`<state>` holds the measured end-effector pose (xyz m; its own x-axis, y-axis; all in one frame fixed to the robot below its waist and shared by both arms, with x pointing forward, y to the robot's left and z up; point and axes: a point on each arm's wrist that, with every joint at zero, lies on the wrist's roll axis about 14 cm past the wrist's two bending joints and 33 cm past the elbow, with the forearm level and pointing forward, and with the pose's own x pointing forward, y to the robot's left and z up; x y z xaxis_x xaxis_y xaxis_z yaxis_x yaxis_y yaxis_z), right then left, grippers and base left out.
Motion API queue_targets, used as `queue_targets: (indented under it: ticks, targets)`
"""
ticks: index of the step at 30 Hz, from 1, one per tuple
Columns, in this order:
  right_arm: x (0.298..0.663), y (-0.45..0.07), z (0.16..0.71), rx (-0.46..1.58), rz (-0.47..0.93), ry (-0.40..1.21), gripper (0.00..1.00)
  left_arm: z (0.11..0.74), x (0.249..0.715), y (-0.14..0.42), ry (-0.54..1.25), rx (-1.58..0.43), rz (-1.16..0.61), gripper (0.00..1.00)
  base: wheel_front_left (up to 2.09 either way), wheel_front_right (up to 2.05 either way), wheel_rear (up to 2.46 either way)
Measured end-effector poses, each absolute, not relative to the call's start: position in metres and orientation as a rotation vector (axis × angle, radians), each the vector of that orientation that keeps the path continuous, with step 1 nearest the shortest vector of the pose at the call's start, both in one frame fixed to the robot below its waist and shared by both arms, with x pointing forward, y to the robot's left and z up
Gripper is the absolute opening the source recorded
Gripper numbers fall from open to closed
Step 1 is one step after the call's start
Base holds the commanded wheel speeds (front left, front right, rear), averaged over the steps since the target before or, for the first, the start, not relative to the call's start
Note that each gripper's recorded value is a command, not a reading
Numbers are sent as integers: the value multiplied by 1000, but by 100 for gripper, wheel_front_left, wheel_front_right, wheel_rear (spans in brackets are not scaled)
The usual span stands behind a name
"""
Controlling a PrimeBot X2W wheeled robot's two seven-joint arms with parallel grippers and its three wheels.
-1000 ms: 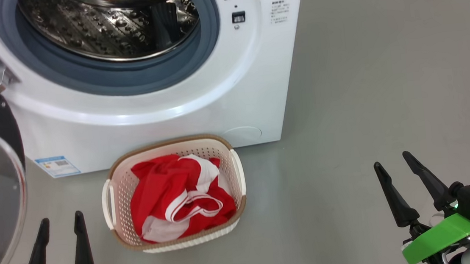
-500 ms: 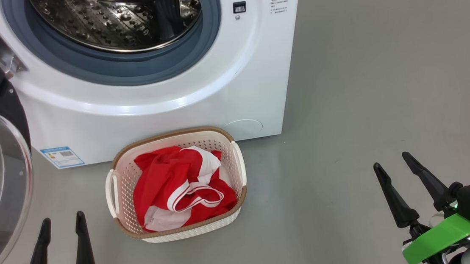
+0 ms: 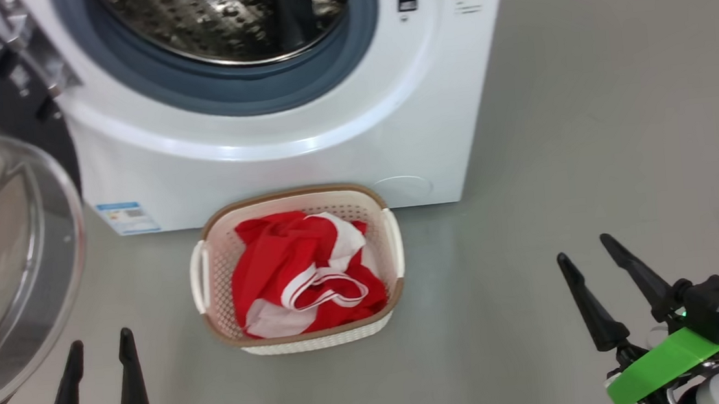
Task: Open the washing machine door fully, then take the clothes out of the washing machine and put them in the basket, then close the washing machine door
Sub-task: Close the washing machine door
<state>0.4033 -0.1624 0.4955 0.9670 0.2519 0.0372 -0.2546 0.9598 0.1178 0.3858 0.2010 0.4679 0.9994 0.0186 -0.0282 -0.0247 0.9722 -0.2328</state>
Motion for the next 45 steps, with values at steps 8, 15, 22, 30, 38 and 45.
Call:
queue_targets:
  ticks: [8, 15, 22, 30, 38, 45]
  targets:
    - [421, -115, 495, 108, 411, -18, 100, 469, 366, 232, 14, -256, 131, 100, 0, 0, 0]
    - [435, -65, 496, 102, 560, -18, 100, 467, 338, 262, 13, -267, 247, 100, 0, 0, 0]
    - [441, -17, 494, 102, 701, -10, 100, 469, 307, 292, -4, -297, 370, 100, 0, 0, 0]
    - [441, 31, 493, 126, 829, 1, 100, 464, 265, 309, 5, -315, 491, 100, 0, 0, 0]
    - [432, 66, 495, 129, 925, 0, 100, 467, 233, 321, -13, -313, 579, 100, 0, 0, 0]
    - [428, 74, 495, 126, 952, 3, 100, 471, 226, 324, -29, -316, 604, 100, 0, 0, 0]
